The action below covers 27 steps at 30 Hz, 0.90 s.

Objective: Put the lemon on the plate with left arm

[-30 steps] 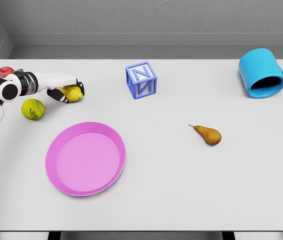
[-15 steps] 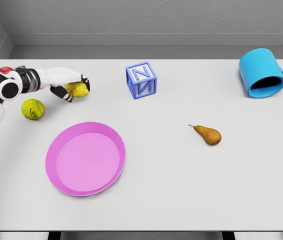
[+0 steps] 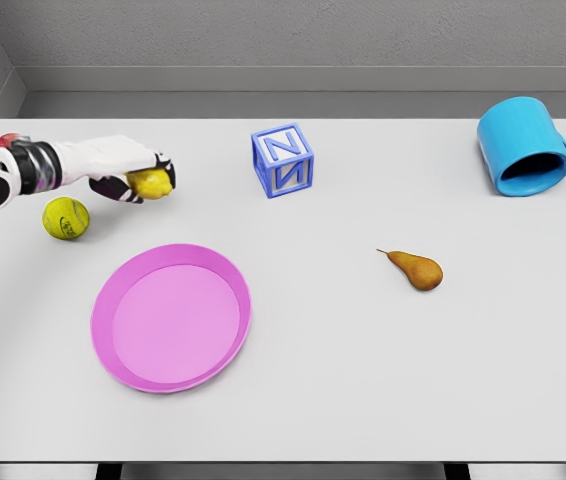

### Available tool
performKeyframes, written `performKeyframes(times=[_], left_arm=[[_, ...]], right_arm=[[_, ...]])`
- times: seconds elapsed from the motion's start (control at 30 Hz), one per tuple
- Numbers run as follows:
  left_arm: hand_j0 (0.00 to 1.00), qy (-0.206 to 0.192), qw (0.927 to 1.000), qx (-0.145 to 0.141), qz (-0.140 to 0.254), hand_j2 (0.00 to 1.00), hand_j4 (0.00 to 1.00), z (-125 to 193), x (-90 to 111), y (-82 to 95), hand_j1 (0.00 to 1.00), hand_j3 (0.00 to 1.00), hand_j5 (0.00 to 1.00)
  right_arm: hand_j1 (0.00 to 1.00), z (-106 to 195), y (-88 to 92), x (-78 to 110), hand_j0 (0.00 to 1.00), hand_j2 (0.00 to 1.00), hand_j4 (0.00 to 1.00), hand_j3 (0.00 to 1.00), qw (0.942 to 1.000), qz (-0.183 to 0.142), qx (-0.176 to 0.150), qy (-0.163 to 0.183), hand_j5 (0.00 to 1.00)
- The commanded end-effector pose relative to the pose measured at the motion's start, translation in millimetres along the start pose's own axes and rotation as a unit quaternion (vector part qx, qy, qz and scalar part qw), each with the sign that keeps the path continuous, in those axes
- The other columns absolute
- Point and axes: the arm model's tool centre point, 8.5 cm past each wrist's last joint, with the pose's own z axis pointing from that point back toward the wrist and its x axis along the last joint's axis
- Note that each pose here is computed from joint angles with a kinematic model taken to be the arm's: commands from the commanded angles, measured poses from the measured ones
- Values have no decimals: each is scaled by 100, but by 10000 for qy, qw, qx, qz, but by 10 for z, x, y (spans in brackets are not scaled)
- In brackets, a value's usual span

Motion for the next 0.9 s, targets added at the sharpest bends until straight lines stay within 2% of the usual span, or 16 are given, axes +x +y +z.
performKeyframes(times=[0.0, 0.1, 0.17, 0.27, 0.4, 0.5, 0.63, 0.87], left_arm=[[54, -43, 9998, 144, -90, 54, 54, 194, -6, 110, 54, 54, 54], [54, -273, 9993, 192, -177, 54, 54, 187, 107, 112, 54, 54, 54], [54, -291, 9992, 144, -229, 54, 54, 346, 95, 46, 54, 54, 54], [54, -464, 9981, 192, -363, 54, 54, 425, 198, 71, 54, 54, 54], [54, -654, 9967, 239, -415, 54, 54, 605, 330, -16, 54, 54, 54], [54, -807, 9951, 293, -484, 54, 54, 731, 458, -58, 54, 54, 54], [54, -1046, 9926, 214, -575, 54, 54, 866, 647, -178, 54, 54, 54], [53, -1397, 9876, 214, -689, 53, 53, 888, 949, -284, 53, 53, 53]], right_arm=[[100, 0, 0, -1, 100, 100, 100, 100, 10000, -2, 0, 2, 100], [100, 0, 0, 1, 100, 100, 100, 100, 10000, -2, 0, -5, 100], [100, 0, 0, -1, 100, 100, 100, 100, 10000, -2, 0, 2, 100], [100, 0, 0, 1, 100, 100, 100, 100, 10000, -2, 0, -5, 100], [100, 0, 0, -1, 100, 100, 100, 100, 10000, -2, 0, 2, 100], [100, 0, 0, 1, 100, 100, 100, 100, 10000, -2, 0, -5, 100], [100, 0, 0, -1, 100, 100, 100, 100, 10000, -2, 0, 2, 100], [100, 0, 0, 1, 100, 100, 100, 100, 10000, -2, 0, -5, 100]])
